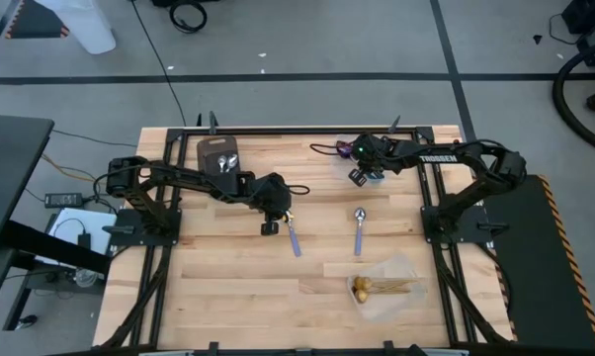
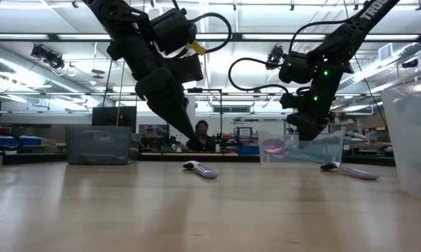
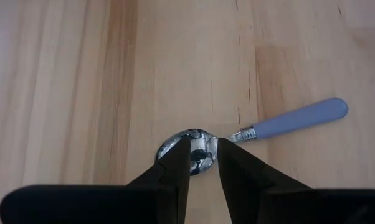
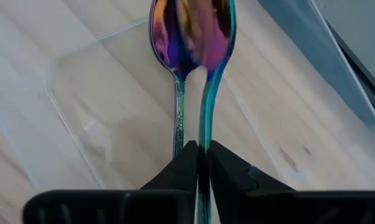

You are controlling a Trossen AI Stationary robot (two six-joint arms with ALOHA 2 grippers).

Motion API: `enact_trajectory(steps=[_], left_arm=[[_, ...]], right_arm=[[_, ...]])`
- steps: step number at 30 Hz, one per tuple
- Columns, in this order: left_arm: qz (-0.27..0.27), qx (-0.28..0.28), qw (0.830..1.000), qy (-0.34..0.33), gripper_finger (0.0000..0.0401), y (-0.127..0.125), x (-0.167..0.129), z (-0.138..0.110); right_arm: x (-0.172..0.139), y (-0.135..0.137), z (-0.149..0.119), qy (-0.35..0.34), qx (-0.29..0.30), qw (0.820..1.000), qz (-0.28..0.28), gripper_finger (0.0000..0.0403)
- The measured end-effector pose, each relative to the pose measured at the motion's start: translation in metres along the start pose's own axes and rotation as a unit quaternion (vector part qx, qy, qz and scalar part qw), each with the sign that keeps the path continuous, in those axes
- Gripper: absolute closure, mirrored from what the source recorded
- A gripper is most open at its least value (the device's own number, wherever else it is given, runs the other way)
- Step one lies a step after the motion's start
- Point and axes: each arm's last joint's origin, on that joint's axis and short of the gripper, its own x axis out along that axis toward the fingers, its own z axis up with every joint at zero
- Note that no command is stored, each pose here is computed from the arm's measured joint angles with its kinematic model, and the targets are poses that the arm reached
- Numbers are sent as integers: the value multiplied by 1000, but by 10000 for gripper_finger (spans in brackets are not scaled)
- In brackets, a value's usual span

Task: Sort silverware by color (type)
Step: Put the blue spoon into the top transparent bin, then put the purple spoon into the black bin

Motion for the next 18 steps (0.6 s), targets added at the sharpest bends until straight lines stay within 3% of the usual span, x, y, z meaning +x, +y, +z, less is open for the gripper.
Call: enact_trajectory(steps=[7, 13, 18], left_arm=[[-7, 44, 999, -7, 314, 0, 0, 1], [-73, 141, 984, -75, 314, -6, 6, -7], [-79, 181, 977, -86, 314, -10, 8, -10]], right_arm=[[-7, -1, 0, -7, -5, 1000, 9, 318], [-36, -2, 4, -62, -2, 998, 28, 315], [-63, 16, 4, -115, -28, 990, 75, 315]])
